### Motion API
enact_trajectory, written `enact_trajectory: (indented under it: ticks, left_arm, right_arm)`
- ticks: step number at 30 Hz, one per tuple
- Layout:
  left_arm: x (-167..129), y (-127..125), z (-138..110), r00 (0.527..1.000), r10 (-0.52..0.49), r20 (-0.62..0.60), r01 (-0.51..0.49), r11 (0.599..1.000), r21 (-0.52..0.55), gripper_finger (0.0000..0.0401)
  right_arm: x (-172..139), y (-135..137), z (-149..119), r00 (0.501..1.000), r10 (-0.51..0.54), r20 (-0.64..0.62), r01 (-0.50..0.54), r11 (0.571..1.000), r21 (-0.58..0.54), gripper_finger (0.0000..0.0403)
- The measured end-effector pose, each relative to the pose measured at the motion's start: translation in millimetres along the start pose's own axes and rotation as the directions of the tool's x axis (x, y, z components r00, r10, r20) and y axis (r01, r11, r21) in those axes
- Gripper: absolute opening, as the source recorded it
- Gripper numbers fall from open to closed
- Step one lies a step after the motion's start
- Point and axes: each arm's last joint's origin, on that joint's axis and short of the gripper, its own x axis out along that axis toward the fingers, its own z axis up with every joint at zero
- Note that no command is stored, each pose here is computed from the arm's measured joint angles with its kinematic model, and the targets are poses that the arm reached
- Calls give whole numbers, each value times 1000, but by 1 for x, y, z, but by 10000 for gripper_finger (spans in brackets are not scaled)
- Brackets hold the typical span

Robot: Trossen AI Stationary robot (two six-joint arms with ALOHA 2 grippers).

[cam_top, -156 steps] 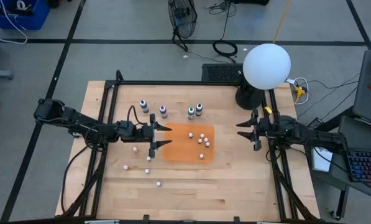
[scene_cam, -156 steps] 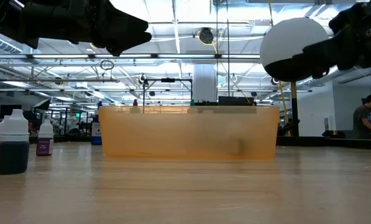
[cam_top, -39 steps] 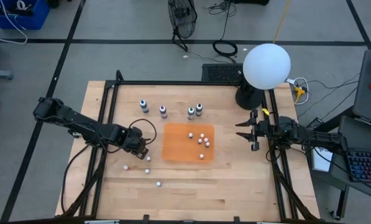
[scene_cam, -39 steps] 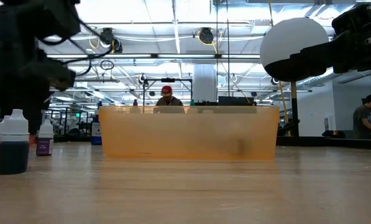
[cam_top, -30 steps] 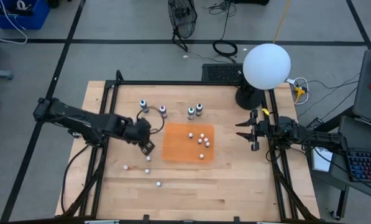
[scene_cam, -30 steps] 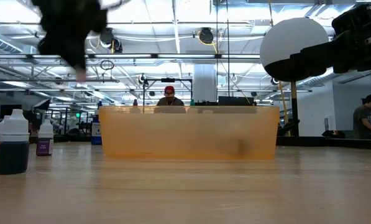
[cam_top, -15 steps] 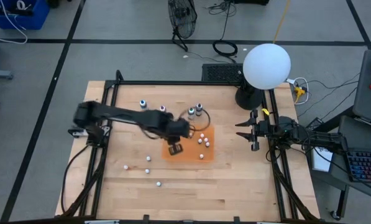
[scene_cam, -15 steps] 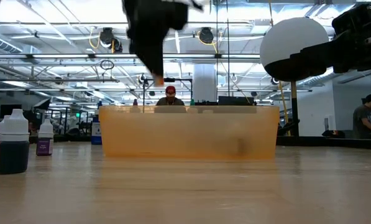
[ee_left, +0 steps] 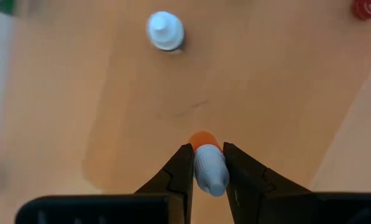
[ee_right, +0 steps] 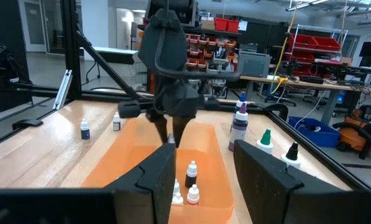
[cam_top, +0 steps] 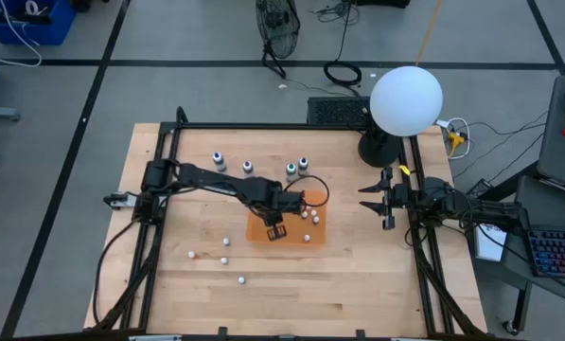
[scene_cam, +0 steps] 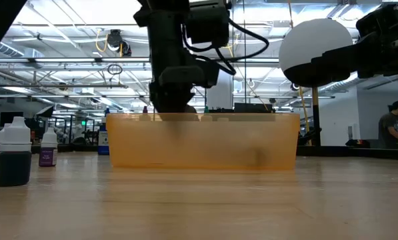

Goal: Pick & Place food coloring
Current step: Put the small orange food coloring bottle into the orange bin

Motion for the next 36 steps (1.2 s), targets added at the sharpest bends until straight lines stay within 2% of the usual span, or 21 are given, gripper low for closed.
enact_trajectory:
  ticks: [12,20,27,36]
  left_arm:
    - [5,-5,5,991,-136,4,136,991,7,68]
    - [22,-15,4,986,-167,-22,167,986,22,68]
    - [25,-16,7,985,-170,-9,170,985,4,68]
    - [16,-13,5,987,-160,0,160,987,-23,212]
  right_arm:
    - [0,0,0,1000,0,0,0,1000,0,153]
    - [0,0,0,1000,0,0,0,1000,0,151]
    - [0,0,0,1000,0,0,0,1000,0,149]
    - [0,0,0,1000,0,0,0,1000,0,152]
